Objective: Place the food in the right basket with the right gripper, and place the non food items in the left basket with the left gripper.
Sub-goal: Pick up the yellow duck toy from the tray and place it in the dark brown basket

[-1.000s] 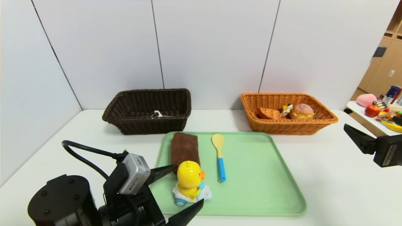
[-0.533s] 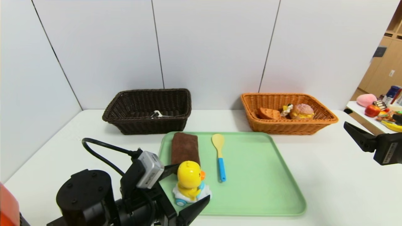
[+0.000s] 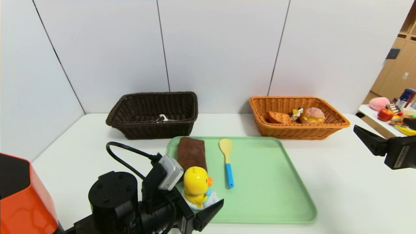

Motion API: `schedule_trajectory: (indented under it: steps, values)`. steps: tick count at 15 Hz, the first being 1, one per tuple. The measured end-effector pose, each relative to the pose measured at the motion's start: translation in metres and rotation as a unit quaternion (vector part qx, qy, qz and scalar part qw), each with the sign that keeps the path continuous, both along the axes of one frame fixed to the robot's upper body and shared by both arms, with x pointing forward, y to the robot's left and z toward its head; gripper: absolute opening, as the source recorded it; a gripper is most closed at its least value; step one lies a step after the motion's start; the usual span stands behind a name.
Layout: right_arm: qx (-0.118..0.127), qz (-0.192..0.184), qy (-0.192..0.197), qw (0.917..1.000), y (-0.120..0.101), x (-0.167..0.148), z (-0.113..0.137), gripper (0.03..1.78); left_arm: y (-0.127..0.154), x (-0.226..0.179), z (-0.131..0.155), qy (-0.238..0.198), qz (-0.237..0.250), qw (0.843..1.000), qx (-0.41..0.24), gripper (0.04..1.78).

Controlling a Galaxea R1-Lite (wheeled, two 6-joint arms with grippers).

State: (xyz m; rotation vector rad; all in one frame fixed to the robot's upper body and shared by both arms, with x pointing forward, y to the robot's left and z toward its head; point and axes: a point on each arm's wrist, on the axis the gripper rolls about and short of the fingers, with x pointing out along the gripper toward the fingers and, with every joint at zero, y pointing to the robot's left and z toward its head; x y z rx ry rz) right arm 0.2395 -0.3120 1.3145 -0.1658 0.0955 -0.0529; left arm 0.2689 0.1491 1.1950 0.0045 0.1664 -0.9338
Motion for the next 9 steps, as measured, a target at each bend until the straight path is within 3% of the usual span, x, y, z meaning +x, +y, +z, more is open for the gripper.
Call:
schedule_trajectory:
  steps: [5,9]
  values:
    - [0.01,0.002,0.006,0.9999,0.001,0.003,-0.002,1.69,-0.005,0.01,-0.004,-0.002,0.024,1.0,0.002,1.69]
    - [0.01,0.006,0.007,0.9999,0.001,0.004,-0.002,1.69,-0.004,0.011,-0.005,-0.001,0.028,1.0,0.005,1.07]
